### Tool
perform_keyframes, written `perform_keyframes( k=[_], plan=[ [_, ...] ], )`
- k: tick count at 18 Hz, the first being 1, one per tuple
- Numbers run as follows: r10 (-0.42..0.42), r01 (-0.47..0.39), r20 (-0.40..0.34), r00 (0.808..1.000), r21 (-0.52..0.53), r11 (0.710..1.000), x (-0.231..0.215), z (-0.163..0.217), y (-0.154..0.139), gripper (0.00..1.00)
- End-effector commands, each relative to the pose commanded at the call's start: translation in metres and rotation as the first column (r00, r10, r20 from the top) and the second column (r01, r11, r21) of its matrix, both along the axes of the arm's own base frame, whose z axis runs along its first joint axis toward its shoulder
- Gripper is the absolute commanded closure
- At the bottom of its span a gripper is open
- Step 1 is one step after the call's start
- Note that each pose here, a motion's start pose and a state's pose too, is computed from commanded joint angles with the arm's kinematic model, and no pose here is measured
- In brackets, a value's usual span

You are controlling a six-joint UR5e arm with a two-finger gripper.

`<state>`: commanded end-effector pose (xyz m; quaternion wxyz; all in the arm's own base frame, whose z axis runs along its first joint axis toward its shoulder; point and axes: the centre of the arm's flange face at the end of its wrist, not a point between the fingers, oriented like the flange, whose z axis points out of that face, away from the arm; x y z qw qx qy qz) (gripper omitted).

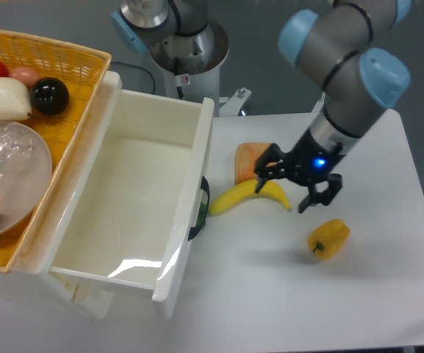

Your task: Slide the top white drawer open

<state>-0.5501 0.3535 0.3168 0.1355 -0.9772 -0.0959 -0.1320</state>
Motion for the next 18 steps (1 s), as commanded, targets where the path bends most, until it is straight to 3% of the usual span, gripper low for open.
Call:
perform_keyframes(
  k=[4,7,10,11,13,14,15,18],
  plan=[
    [-0.058,0.058,-0.062,0.996,0.001,0.998,-0.016,-0.009,-0.008,0.0],
    [-0.215,0.215,-0.164,0.963,-0.017,0.976,-0.022,-0.007,-0.011,0.0],
    [-0.377,0.371,-0.227,0.898,-0.071,0.926,-0.031,-0.006,-0.024,0.0],
    [-0.44,0.436,-0.255,0.861,-0.075,0.897,-0.034,-0.005,-0.027,0.0],
    [-0.577,0.575,-0.319,0.752,-0.111,0.811,-0.041,-0.004,-0.029,0.0],
    [-0.618,0.605,-0.322,0.717,-0.153,0.782,-0.045,-0.008,-0.032,0.0],
    [-0.638,0.603,-0.316,0.702,-0.213,0.769,-0.052,-0.009,-0.035,0.0],
    [-0.672,0.595,-0.273,0.688,-0.318,0.738,-0.077,-0.031,-0.033,0.0]
  ],
)
